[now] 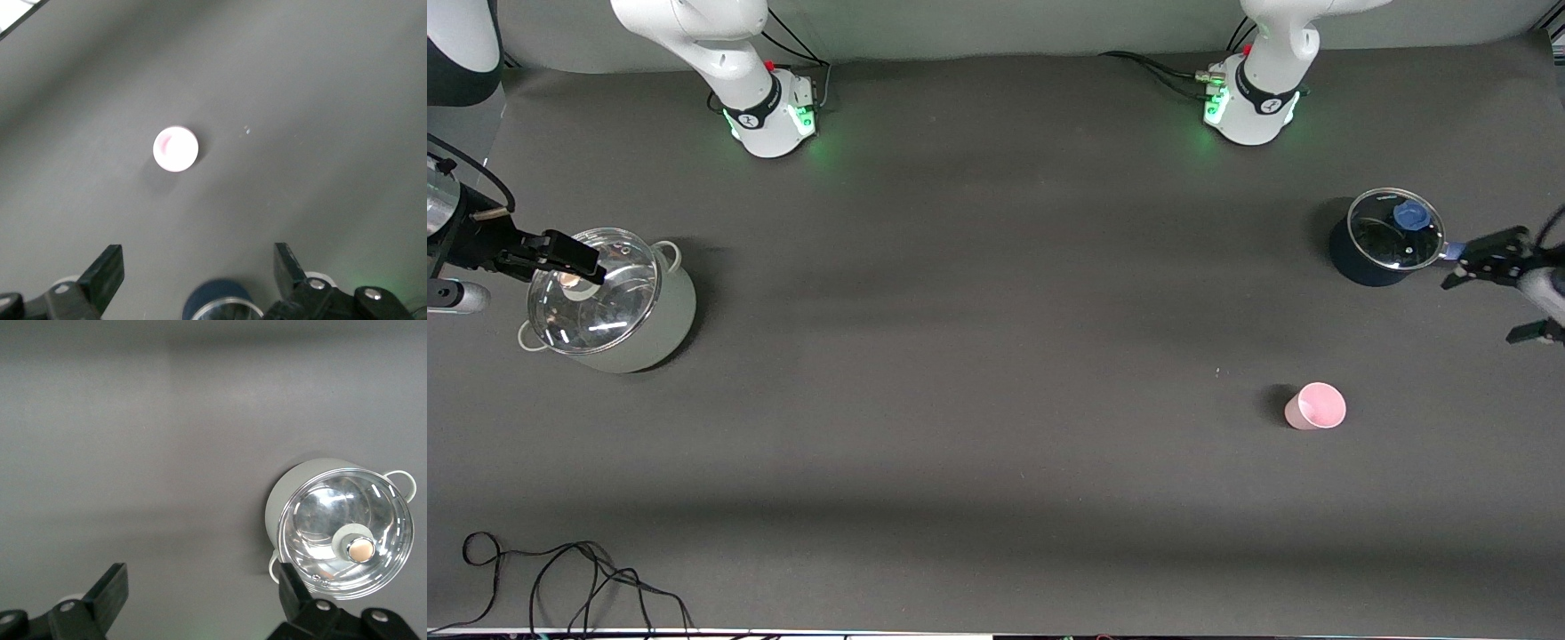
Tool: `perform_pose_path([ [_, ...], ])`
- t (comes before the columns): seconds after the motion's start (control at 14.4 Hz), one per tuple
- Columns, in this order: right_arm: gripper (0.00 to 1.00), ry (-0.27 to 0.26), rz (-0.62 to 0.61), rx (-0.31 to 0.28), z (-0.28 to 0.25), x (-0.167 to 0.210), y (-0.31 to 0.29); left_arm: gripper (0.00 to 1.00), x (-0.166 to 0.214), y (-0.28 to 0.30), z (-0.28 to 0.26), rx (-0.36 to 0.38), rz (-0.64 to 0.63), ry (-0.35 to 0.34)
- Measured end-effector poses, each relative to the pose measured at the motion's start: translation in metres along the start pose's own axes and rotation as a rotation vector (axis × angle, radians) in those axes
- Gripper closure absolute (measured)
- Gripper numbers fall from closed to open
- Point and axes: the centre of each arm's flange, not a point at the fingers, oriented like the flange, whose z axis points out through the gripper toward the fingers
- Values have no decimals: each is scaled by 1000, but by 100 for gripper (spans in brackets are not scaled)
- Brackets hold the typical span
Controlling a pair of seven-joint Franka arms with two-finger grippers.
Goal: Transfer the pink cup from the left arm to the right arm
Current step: 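Move the left gripper from the saucepan down toward the pink cup, then close the left gripper around the pink cup's base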
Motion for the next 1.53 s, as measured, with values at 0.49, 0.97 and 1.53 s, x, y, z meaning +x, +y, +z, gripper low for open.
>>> perform_pose_path([
  [0.49,0,-1,0,0,0,0,0,0,-83,-105,78,-203,179,276],
  [0.97,0,-1,0,0,0,0,0,0,-129,-157,197,-295,359,544],
  [1.53,0,-1,0,0,1,1,0,0,-166,-173,334,-139,550,857],
])
